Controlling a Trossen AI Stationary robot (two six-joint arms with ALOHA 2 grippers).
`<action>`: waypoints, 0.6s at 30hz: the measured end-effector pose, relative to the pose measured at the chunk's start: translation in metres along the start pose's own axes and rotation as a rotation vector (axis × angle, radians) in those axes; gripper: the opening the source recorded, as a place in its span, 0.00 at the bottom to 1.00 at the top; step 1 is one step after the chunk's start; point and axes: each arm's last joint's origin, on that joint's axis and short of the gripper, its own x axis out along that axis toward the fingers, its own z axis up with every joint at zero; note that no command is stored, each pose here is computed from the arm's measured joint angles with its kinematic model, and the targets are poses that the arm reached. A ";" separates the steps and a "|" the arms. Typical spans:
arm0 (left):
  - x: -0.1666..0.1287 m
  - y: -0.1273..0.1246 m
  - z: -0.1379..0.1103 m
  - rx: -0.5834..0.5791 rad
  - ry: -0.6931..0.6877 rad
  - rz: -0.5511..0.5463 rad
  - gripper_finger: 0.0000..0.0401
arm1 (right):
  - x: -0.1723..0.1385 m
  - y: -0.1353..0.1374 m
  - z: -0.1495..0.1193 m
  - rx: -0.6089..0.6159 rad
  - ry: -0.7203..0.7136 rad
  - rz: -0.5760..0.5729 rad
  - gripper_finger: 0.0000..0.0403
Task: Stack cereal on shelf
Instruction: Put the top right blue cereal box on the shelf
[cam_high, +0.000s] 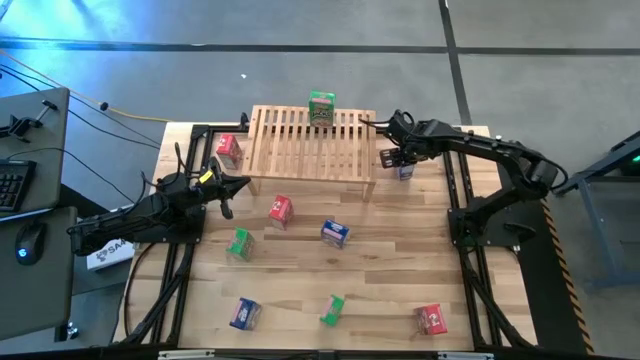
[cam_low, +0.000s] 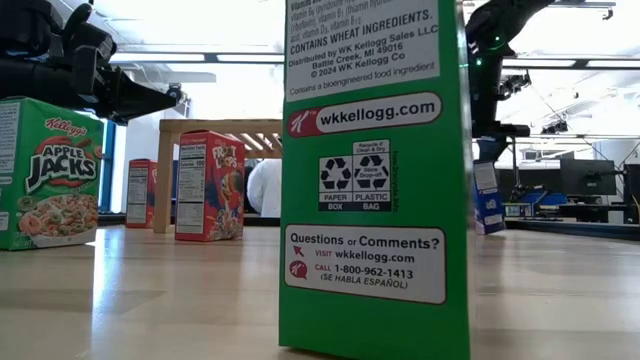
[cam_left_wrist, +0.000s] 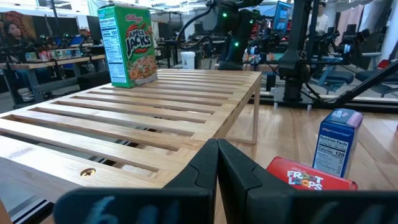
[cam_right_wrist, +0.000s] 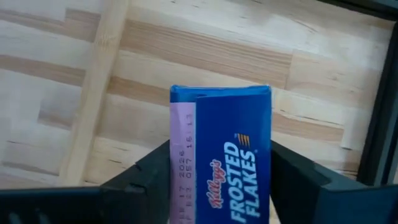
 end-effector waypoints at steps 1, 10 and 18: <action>0.000 0.000 0.000 0.000 0.000 0.000 0.00 | 0.000 0.000 0.000 -0.006 0.000 0.000 0.46; 0.000 0.000 0.000 0.000 0.000 0.000 0.00 | -0.015 -0.005 -0.001 -0.033 -0.041 0.036 0.42; 0.000 0.000 0.000 0.000 0.000 0.000 0.00 | -0.063 -0.011 0.002 -0.102 -0.125 0.032 0.42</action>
